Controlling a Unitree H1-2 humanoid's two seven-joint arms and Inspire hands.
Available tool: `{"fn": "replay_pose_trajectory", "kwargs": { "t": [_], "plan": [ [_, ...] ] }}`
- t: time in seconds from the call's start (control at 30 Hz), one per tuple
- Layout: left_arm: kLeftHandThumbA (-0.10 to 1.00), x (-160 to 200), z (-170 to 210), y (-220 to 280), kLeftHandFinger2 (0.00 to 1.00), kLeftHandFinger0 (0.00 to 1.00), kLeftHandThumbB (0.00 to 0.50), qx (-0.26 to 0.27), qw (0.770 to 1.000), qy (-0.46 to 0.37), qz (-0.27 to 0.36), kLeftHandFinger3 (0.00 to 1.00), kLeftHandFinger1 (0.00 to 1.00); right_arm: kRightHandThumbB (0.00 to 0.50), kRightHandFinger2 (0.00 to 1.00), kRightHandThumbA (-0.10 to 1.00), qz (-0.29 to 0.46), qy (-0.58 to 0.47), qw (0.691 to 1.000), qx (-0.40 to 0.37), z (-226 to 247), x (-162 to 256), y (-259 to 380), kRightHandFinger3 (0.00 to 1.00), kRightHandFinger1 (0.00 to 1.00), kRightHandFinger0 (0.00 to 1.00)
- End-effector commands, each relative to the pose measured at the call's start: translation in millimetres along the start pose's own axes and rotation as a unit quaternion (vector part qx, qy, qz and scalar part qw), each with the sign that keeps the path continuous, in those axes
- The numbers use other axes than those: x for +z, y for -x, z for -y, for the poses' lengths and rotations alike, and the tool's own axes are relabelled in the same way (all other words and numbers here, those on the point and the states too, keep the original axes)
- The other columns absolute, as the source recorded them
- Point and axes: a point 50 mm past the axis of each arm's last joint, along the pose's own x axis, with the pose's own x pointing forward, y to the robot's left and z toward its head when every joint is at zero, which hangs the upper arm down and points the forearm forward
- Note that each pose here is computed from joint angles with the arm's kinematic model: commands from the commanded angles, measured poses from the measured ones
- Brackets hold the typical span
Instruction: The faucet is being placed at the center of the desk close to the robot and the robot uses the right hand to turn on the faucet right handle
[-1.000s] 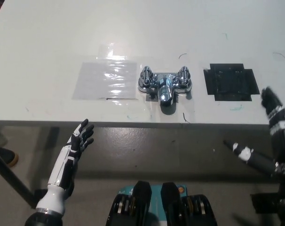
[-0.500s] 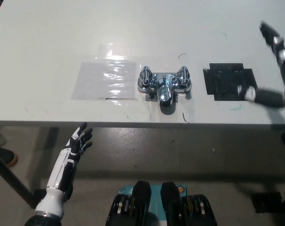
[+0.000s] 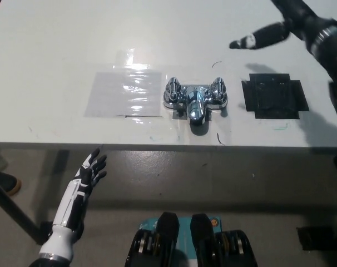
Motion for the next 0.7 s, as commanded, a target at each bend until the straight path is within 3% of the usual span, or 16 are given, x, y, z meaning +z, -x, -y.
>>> {"fn": "replay_pose_trajectory", "kwargs": {
  "t": [0.0, 0.2, 0.3, 0.43, 0.5, 0.53, 0.57, 0.67],
  "plan": [
    [1.00, 12, -6, 1, 1.00, 1.00, 0.148, -0.004, 1.000, -0.008, 0.027, 1.00, 1.00, 0.313, 1.00, 1.00, -0.064, 0.099, 0.992, 0.053, 45, 91, -47, 1.00, 1.00, 1.00],
    [0.99, 8, -7, 5, 1.00, 1.00, 0.157, -0.003, 0.999, -0.015, 0.030, 1.00, 1.00, 0.248, 1.00, 1.00, -0.096, 0.119, 0.985, 0.084, 30, 108, -74, 1.00, 1.00, 1.00],
    [1.00, 8, -7, 8, 1.00, 1.00, 0.194, 0.000, 1.000, -0.018, 0.025, 1.00, 1.00, 0.206, 1.00, 1.00, -0.102, 0.136, 0.981, 0.092, 21, 114, -88, 1.00, 1.00, 1.00],
    [0.99, 8, -7, 10, 1.00, 1.00, 0.189, -0.001, 0.999, -0.021, 0.024, 1.00, 1.00, 0.196, 1.00, 1.00, -0.127, 0.146, 0.977, 0.094, 15, 116, -95, 1.00, 1.00, 1.00],
    [0.97, 8, -7, 10, 1.00, 1.00, 0.184, -0.002, 1.000, -0.018, 0.024, 1.00, 1.00, 0.203, 1.00, 1.00, -0.138, 0.153, 0.974, 0.093, 12, 114, -98, 1.00, 1.00, 1.00],
    [0.97, 8, -7, 12, 1.00, 1.00, 0.187, -0.003, 0.999, -0.023, 0.023, 1.00, 1.00, 0.253, 1.00, 1.00, -0.155, 0.183, 0.967, 0.091, 6, 112, -101, 1.00, 1.00, 1.00],
    [0.98, 8, -7, 12, 1.00, 1.00, 0.187, -0.004, 0.999, -0.026, 0.024, 1.00, 1.00, 0.263, 1.00, 1.00, -0.164, 0.201, 0.962, 0.087, 3, 110, -102, 1.00, 1.00, 1.00],
    [0.98, 9, -6, 12, 1.00, 1.00, 0.207, -0.005, 0.999, -0.025, 0.019, 1.00, 1.00, 0.264, 1.00, 1.00, -0.181, 0.212, 0.955, 0.102, -6, 104, -105, 1.00, 1.00, 1.00]
  ]
}}
